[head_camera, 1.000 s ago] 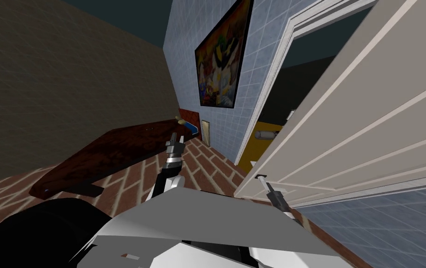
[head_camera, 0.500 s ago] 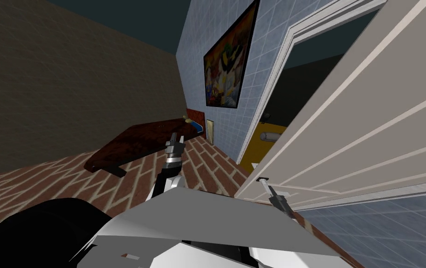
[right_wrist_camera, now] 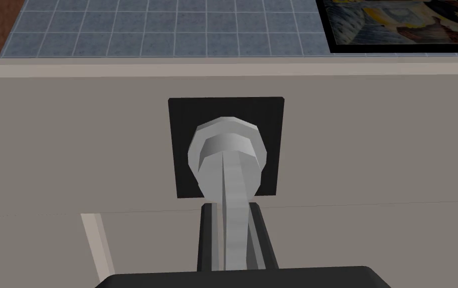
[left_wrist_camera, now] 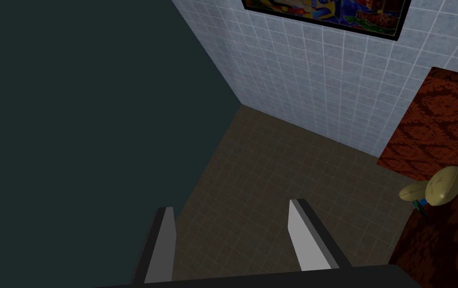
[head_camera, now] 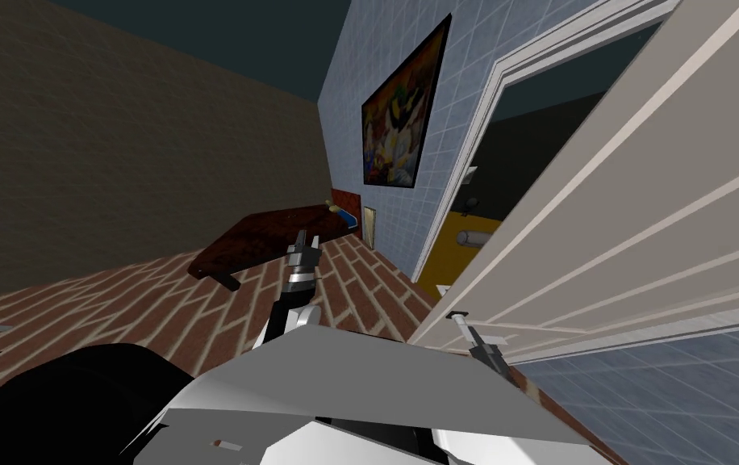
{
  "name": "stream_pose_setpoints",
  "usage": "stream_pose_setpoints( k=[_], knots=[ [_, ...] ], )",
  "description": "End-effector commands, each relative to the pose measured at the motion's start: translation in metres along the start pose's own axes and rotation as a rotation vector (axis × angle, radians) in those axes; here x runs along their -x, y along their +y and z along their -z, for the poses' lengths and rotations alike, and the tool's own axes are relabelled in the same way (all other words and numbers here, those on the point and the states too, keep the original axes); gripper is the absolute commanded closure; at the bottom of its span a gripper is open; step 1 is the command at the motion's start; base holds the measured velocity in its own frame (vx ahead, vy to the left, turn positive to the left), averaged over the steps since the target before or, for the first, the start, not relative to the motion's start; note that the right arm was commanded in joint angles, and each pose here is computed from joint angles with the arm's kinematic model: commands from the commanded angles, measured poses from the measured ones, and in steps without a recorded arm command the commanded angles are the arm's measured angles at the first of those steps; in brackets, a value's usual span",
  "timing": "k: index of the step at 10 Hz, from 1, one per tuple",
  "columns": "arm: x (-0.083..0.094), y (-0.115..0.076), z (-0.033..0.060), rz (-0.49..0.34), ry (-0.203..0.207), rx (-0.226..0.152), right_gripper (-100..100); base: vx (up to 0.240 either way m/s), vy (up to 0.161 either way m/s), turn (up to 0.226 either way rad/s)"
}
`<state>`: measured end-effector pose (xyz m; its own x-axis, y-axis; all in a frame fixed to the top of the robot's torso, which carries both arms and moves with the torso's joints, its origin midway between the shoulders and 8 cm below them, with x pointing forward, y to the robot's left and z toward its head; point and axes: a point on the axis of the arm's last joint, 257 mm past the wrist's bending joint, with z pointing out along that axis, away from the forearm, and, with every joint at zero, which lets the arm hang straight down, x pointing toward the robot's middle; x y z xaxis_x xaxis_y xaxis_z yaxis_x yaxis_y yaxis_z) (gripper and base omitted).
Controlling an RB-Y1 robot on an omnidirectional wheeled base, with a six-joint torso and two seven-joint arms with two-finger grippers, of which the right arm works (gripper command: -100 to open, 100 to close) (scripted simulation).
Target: Pull the door open
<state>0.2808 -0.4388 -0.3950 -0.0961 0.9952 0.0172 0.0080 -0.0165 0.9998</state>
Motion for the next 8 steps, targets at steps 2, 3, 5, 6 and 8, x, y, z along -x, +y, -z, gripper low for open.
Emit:
stream_pose_setpoints(
  k=[2,3,5,6,8],
  knots=[
    [-0.005,-0.003,-0.0150,-0.002,-0.003,0.002,100,-0.172,-0.042,0.079],
    [-0.008,-0.004,-0.0237,-0.004,-0.005,0.003,100,-0.234,-0.075,0.079],
    [-0.010,-0.005,-0.0271,-0.004,-0.005,0.004,100,-0.108,-0.032,0.012],
    [-0.011,-0.005,-0.0304,-0.005,-0.005,0.004,100,-0.070,-0.021,0.012],
    [-0.017,-0.007,-0.0456,-0.006,-0.007,0.006,100,-0.116,-0.041,0.059]
  ],
)
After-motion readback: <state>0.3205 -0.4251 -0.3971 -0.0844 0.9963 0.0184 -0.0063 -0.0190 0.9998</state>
